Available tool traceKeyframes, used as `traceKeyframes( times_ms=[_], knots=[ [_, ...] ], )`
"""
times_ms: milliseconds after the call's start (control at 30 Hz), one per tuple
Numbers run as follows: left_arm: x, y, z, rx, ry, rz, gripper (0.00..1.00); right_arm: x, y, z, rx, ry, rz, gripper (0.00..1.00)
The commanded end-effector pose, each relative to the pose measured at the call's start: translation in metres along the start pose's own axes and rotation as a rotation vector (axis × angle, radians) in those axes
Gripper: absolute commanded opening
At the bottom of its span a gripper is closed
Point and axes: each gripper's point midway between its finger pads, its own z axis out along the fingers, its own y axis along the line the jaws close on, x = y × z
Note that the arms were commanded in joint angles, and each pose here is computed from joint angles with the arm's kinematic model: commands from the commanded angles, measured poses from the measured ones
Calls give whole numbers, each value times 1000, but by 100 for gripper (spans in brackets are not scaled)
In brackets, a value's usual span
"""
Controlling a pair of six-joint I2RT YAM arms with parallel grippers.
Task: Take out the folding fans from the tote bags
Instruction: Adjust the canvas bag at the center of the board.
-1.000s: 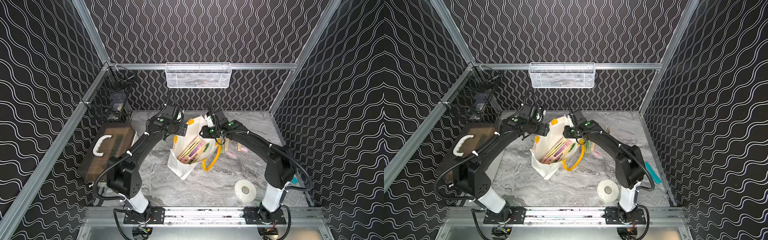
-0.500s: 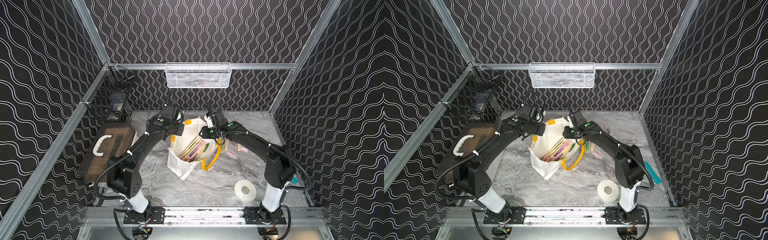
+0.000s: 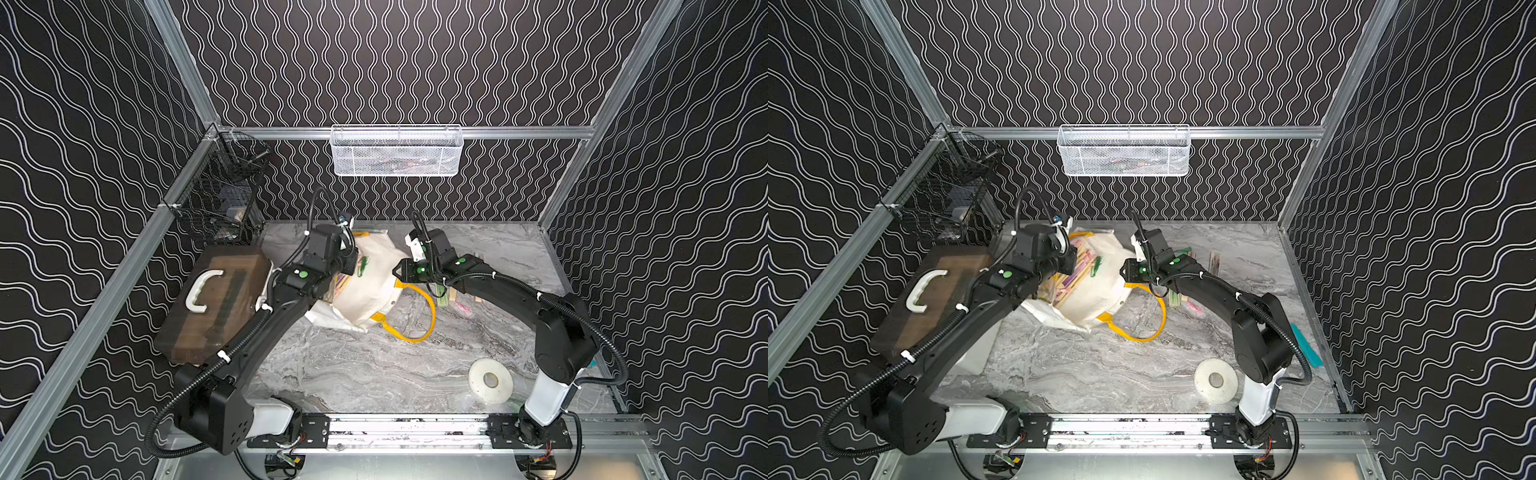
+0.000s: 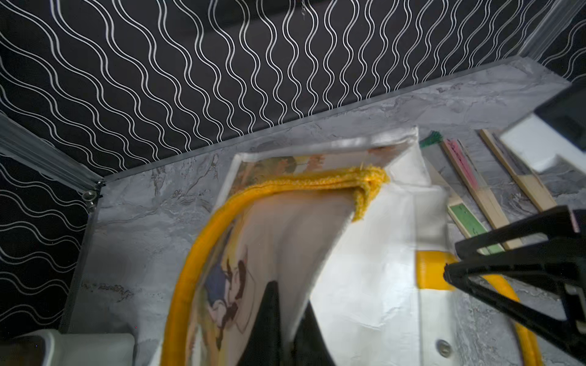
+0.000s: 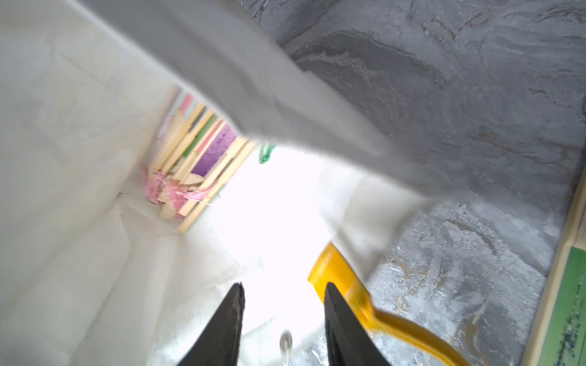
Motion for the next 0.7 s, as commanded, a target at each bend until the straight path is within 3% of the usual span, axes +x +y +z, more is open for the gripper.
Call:
traceKeyframes(
  times_ms=[0, 133, 300, 667],
  knots=[
    [0, -2, 2, -63, -104, -45, 0, -9, 4, 4, -22, -54, -12, 42],
    [28, -10, -3, -68, -102, -99, 0, -3, 10, 0, -48, -83, 4, 41],
    [30, -12, -10, -60, -124, -149, 0, 10, 37, -10, -163, -182, 41, 41],
    [26, -15, -9, -46, -131, -247, 0, 45, 79, 48, -357, -204, 178, 35]
  ],
)
